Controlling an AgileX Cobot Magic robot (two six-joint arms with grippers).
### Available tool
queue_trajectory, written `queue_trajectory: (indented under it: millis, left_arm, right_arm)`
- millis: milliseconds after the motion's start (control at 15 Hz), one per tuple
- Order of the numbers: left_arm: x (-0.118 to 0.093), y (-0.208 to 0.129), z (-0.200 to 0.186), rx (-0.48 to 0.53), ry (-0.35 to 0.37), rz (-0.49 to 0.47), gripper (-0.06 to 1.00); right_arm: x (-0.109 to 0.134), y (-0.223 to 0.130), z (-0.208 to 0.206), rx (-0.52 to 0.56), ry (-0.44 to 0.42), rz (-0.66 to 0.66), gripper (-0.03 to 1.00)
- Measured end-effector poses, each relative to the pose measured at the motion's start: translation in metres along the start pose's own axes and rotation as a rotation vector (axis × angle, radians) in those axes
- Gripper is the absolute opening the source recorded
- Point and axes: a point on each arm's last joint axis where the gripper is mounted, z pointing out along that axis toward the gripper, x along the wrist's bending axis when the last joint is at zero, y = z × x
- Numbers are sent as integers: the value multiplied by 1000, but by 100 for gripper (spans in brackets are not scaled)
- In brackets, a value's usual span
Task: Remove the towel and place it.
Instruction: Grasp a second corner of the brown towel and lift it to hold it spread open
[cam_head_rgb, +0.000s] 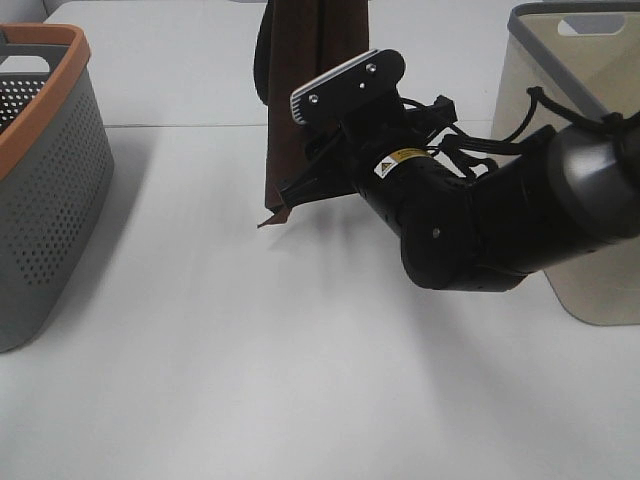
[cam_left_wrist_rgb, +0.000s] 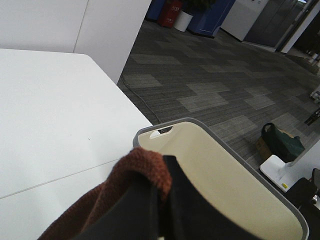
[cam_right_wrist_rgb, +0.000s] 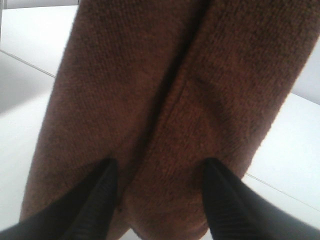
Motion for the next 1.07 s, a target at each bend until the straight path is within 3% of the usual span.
queue_trajectory:
  millis: [333, 467, 1000, 1067]
  left_arm:
    - [0, 0, 0, 4, -2, 0, 0]
    - [0, 0, 0, 4, -2, 0, 0]
    - [2, 2, 0, -20, 24, 80, 0]
    - [3, 2, 0, -24, 30, 94, 0]
  right_arm:
    - [3, 3, 13, -2, -26, 50, 56]
    - [0, 2, 13, 18, -59, 89, 53]
    - [-6, -3, 13, 77, -127, 85, 0]
    - [-7, -4, 13, 91, -136, 79, 0]
